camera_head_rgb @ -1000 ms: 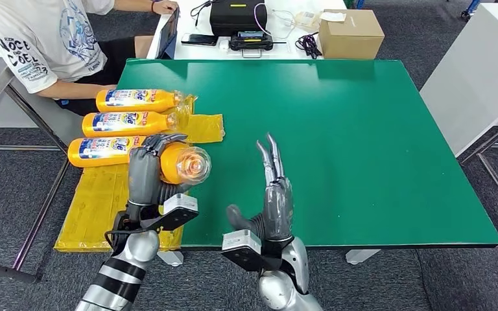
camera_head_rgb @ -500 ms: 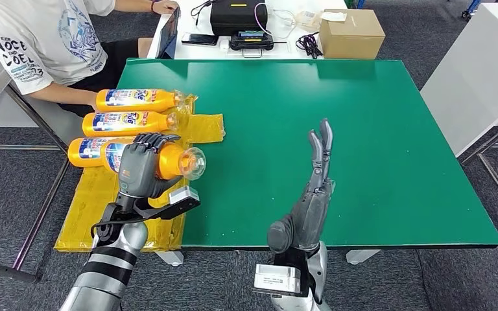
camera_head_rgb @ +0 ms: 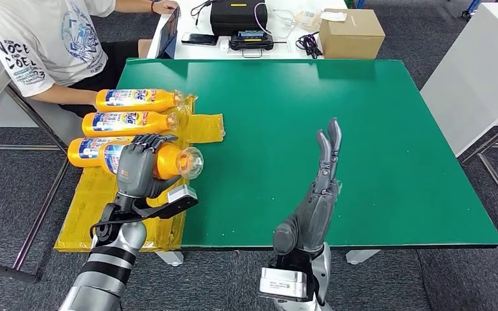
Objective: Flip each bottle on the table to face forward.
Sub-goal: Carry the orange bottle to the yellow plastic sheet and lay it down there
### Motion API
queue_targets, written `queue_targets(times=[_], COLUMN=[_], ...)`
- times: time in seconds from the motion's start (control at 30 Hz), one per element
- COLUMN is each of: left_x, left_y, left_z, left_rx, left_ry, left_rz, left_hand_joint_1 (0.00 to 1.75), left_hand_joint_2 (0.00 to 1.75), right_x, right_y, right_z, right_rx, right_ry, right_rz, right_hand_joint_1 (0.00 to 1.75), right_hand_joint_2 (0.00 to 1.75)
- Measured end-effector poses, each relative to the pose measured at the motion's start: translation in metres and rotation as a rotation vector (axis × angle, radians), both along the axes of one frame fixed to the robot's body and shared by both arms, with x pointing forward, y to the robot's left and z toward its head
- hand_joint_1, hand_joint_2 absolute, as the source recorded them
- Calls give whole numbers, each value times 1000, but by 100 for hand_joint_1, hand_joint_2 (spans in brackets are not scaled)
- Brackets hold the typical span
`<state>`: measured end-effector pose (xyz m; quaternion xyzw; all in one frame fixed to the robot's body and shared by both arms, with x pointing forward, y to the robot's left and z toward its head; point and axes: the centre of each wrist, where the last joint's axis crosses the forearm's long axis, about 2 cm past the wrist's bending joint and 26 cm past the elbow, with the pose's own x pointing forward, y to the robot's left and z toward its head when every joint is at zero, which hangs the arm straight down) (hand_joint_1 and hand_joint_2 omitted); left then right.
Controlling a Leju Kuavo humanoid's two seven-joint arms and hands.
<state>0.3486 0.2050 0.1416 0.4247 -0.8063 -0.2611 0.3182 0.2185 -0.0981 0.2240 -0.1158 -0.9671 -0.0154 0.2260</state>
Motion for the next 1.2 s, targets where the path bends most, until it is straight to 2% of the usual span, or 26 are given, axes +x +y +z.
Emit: queue_targets(times=[0.37, 0.5, 0.53, 0.6, 0.67, 0.73, 0.83, 1.2], left_x=[0, 0, 2, 12, 18, 15, 17, 24], left_y=[0, 0, 2, 9, 25, 42, 56, 67], left_z=[-1, -1, -3, -13, -34, -53, -62, -64], left_rx=[1, 5, 31, 174, 367, 465, 528, 595], left_ry=[5, 12, 46, 202, 382, 476, 523, 555], left_rz=[0, 1, 3, 38, 169, 281, 304, 312], left_hand_joint_1=[175, 175, 175, 175, 175, 175, 175, 175], left_hand_joint_2=[175, 175, 175, 175, 175, 175, 175, 175], right_x=[0, 0, 0, 2, 4, 3, 3, 5], right_y=[0, 0, 0, -1, -2, -4, -5, -6], right_z=[0, 0, -1, -6, -15, -23, -28, -36], right_rx=[0, 2, 11, 38, 58, 58, 50, 26], right_ry=[0, 5, 25, 99, 170, 207, 234, 267], right_rz=[0, 3, 15, 60, 94, 96, 97, 96], right_hand_joint_1=[0, 0, 0, 0, 0, 0, 0, 0], right_hand_joint_2=[0, 175, 175, 175, 175, 175, 175, 175])
